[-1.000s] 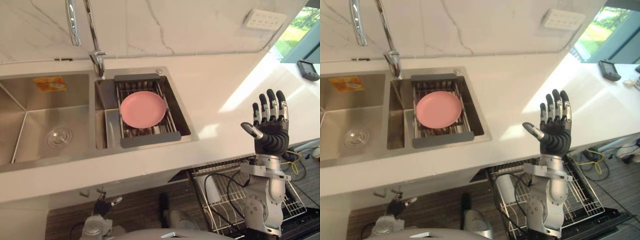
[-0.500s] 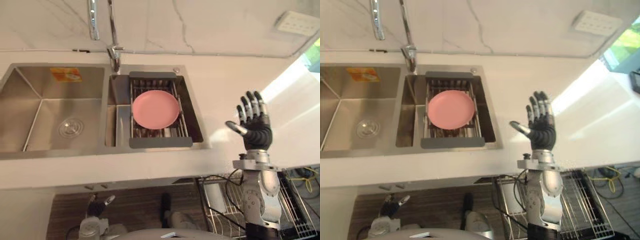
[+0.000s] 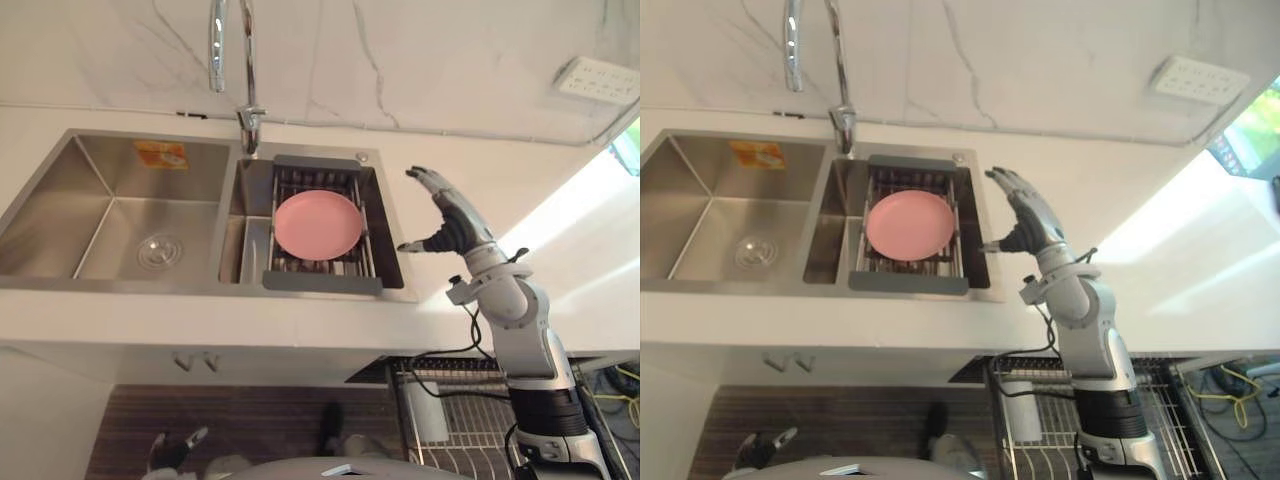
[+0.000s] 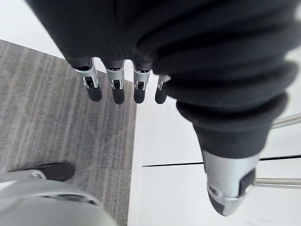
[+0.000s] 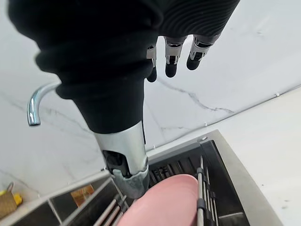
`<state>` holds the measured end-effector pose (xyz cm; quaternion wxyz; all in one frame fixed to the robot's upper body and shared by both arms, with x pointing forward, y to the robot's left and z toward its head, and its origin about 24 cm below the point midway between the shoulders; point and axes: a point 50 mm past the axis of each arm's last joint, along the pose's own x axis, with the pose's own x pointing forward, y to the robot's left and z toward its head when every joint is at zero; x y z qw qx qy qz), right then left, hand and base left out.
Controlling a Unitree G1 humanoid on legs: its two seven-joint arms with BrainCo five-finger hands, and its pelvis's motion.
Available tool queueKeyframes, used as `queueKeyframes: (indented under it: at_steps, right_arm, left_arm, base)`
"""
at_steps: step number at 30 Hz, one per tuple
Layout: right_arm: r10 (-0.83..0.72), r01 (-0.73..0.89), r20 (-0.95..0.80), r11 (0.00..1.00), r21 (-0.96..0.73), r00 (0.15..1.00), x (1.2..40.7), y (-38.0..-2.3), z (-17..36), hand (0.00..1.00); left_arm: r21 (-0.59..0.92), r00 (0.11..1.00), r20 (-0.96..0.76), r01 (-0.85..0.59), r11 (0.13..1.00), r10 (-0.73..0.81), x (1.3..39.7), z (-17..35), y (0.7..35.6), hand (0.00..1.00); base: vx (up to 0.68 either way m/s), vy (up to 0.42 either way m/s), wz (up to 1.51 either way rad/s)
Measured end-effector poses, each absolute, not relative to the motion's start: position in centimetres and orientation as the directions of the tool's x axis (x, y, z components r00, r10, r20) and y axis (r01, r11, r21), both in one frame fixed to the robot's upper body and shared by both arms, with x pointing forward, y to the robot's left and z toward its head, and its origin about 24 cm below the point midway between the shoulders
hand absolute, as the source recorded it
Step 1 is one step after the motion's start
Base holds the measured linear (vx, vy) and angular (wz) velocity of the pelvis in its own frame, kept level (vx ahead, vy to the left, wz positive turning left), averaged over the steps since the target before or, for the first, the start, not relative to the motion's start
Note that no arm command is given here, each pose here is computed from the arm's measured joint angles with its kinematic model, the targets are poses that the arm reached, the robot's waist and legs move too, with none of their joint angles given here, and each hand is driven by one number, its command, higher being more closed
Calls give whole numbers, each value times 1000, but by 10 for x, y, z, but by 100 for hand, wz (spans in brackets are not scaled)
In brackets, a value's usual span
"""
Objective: Walk over to the sink, pick up the cup, carry it to the dishwasher, place the cup inside the dishwasher, then close the dishwasher door
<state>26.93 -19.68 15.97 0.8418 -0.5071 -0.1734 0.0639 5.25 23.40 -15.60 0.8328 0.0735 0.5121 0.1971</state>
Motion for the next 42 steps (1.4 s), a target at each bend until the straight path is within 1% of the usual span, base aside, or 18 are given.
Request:
queueKeyframes:
  at_steps: [4, 5, 7, 11, 14, 19, 23, 29, 30, 31, 37, 40, 42]
  right_arm:
    - [325, 6, 149, 403, -915, 934, 275, -191, 150, 0]
    - [322, -6, 133, 395, -919, 937, 277, -192, 147, 0]
    - [315, -39, 81, 356, -934, 946, 286, -195, 140, 0]
    - [288, -59, 49, 354, -933, 956, 295, -201, 134, 0]
    - [290, -106, -8, 324, -940, 957, 305, -204, 125, 0]
    - [274, -119, -28, 323, -939, 961, 315, -208, 121, 0]
    - [275, -130, -21, 384, -914, 961, 322, -212, 121, 0]
    - [255, -163, -50, 446, -880, 966, 324, -220, 111, 0]
    - [256, -172, -54, 468, -867, 965, 324, -221, 110, 0]
    - [289, -271, -127, 538, -798, 949, 324, -225, 98, 0]
    - [291, -273, -128, 539, -797, 948, 324, -225, 98, 0]
    - [304, -287, -131, 554, -781, 944, 324, -223, 101, 0]
    - [332, -278, -95, 564, -778, 938, 323, -218, 113, 0]
  left_arm:
    - [333, 345, -848, -244, 911, 402, 34, -159, 235, 0]
    - [334, 341, -850, -239, 912, 401, 33, -159, 235, 0]
    - [335, 361, -844, -225, 915, 397, 40, -159, 234, 0]
    - [338, 379, -835, -219, 915, 399, 45, -157, 235, 0]
    - [337, 400, -824, -222, 915, 401, 50, -155, 236, 0]
    - [337, 399, -825, -221, 915, 400, 50, -155, 236, 0]
    - [333, 393, -830, -220, 917, 396, 47, -156, 236, 0]
    - [335, 386, -833, -220, 916, 397, 42, -156, 236, 0]
    - [335, 389, -831, -221, 916, 398, 42, -155, 236, 0]
    - [324, 408, -829, -206, 923, 382, 43, -154, 236, 0]
    - [324, 410, -828, -206, 923, 382, 44, -154, 236, 0]
    - [324, 427, -819, -209, 923, 384, 49, -152, 236, 0]
    - [322, 447, -808, -211, 923, 384, 57, -150, 236, 0]
  base:
    - [-7, -6, 4]
    - [17, -4, 10]
    - [19, 23, 6]
    - [31, 40, 12]
    - [27, 36, 10]
    - [9, 29, 15]
    - [-7, 22, 3]
    - [-9, 30, 11]
    - [0, 0, 0]
    - [0, 0, 0]
    - [0, 0, 0]
    - [0, 0, 0]
    - [0, 0, 0]
